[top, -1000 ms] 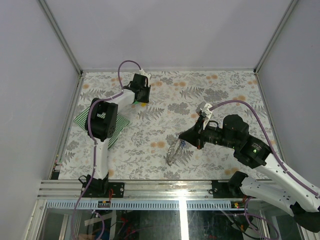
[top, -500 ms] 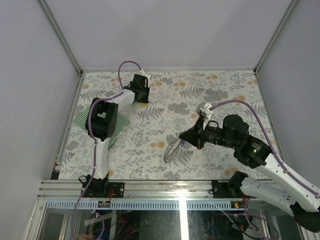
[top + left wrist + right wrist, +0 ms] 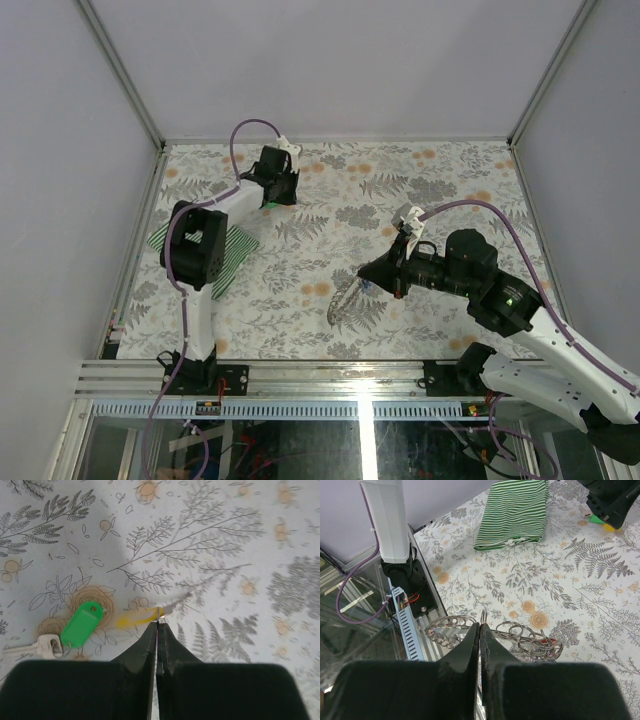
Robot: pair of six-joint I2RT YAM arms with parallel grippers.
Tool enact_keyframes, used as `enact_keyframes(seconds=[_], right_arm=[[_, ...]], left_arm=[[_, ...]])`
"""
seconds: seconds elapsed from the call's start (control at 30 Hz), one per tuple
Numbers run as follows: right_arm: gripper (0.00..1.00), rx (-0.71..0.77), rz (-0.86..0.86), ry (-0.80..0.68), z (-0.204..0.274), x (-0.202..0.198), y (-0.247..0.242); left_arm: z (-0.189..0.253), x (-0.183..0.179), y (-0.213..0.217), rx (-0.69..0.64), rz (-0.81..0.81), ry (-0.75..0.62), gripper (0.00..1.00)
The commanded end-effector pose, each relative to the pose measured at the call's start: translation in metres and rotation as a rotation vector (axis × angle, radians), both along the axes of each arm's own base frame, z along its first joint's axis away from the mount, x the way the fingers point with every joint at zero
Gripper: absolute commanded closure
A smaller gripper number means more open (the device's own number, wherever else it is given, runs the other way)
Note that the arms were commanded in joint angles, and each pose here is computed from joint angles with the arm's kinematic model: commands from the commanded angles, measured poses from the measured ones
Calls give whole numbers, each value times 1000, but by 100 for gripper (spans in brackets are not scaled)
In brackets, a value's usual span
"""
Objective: Put the keys on the keyring
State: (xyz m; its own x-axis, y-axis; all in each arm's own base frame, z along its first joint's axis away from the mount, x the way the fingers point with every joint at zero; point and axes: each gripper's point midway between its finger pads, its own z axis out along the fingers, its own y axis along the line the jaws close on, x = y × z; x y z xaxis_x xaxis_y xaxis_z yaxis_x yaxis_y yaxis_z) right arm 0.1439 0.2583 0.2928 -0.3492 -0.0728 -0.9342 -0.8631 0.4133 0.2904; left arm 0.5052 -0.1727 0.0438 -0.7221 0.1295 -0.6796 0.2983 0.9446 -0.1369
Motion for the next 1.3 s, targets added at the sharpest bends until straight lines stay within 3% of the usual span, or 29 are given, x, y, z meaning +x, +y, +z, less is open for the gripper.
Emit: enact_keyframes(seconds=[0.0, 0.3, 0.53, 0.73, 1.0, 1.27], right_arm=[[100, 86, -15, -106, 42, 2, -2], [100, 86, -55, -194, 53, 8, -11], [100, 126, -29, -443, 81, 4, -20], [100, 173, 35, -676, 93, -8, -22], [100, 170, 68, -931, 106, -17, -29], [100, 154, 116, -1075, 103, -22, -24]], left_arm=[[72, 3, -14, -104, -79, -175, 100], [151, -57, -47, -285, -346, -343, 100], [218, -129, -79, -460, -649, -426, 100], [261, -196, -100, -514, -833, -480, 100], [313, -282, -102, -589, -963, -533, 100], [343, -333, -101, -689, -1017, -514, 100]])
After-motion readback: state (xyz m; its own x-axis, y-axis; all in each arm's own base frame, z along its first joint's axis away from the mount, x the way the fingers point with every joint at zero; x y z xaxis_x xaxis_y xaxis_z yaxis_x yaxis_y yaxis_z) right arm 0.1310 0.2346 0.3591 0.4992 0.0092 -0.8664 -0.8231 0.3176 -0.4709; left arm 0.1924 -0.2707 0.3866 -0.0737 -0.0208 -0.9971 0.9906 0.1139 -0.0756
